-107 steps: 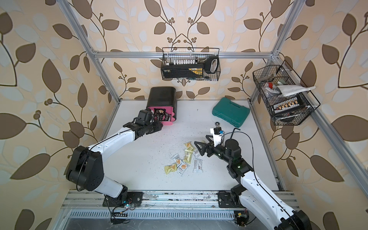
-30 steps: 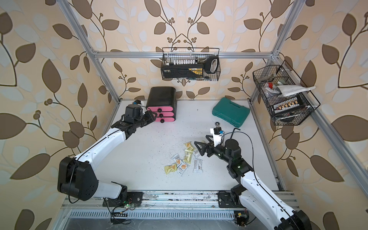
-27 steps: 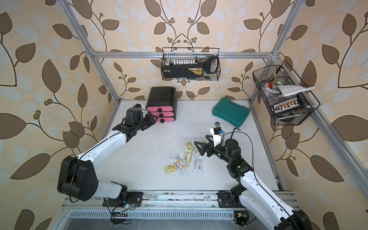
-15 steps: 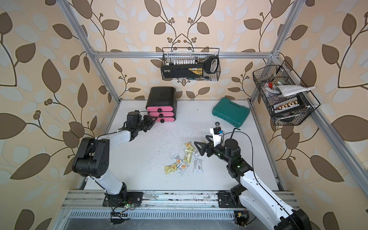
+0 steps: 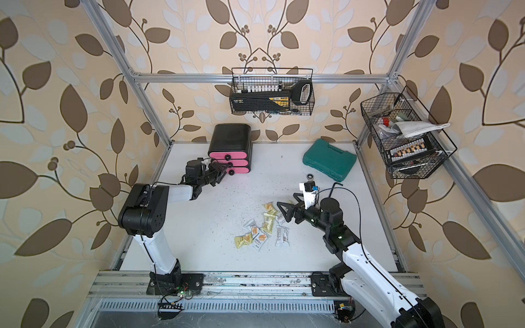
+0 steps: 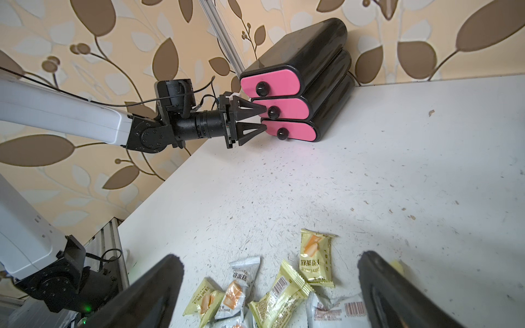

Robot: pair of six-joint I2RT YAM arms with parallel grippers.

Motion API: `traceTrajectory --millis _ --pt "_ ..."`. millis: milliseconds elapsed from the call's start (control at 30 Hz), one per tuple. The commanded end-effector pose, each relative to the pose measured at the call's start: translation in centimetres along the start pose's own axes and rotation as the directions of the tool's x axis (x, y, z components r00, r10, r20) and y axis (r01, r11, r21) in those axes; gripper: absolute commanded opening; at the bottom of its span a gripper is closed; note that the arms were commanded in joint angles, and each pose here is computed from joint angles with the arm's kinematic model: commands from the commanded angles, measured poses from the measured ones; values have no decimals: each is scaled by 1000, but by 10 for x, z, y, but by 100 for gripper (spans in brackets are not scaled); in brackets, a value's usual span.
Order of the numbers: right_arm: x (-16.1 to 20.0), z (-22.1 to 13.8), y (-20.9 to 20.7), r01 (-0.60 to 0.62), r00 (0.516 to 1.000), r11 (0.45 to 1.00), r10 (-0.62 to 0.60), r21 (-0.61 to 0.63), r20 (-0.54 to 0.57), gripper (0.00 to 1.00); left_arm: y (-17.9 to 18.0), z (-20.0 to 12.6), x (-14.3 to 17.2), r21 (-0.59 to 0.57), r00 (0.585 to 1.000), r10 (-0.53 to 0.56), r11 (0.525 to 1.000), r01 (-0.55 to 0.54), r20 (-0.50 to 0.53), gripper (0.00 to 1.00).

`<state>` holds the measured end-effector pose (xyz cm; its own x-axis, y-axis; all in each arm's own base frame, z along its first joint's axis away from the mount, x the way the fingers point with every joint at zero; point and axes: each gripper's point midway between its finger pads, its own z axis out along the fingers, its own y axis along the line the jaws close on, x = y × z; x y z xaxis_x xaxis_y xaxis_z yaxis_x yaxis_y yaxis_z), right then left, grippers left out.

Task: Place the cookies into the drawer by color
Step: Open the drawer in the storage box.

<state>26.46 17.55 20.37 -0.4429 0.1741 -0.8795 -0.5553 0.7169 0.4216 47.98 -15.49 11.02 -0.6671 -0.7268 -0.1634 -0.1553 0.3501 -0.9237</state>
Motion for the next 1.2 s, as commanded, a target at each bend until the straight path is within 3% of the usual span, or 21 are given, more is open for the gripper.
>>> traceTrajectory --millis 0,400,500,633,767,1000,1167 --pt "-11 0 5 23 999 1000 -22 -10 28 99 -32 1 -13 118 999 38 992 -40 14 54" --pt "-11 -1 5 24 999 1000 -23 -7 30 99 -24 10 -19 93 999 25 995 -28 27 65" --pt "-11 -1 5 24 999 1000 -24 -7 32 99 -24 11 -20 93 999 30 995 -32 28 60" --pt "-11 -1 5 25 999 1000 -24 -8 33 99 -22 15 -21 85 999 25 996 -26 23 44" --pt "-12 -2 6 26 999 1000 -26 -9 34 99 -21 16 -21 91 1000 15 996 -17 22 42" --pt "-13 -2 6 27 999 1000 -26 -8 37 99 -22 21 -18 122 1000 4 993 -5 9 58" --pt "-12 -2 6 25 999 1000 -25 -9 36 99 -21 23 -9 92 999 28 995 -31 29 58"
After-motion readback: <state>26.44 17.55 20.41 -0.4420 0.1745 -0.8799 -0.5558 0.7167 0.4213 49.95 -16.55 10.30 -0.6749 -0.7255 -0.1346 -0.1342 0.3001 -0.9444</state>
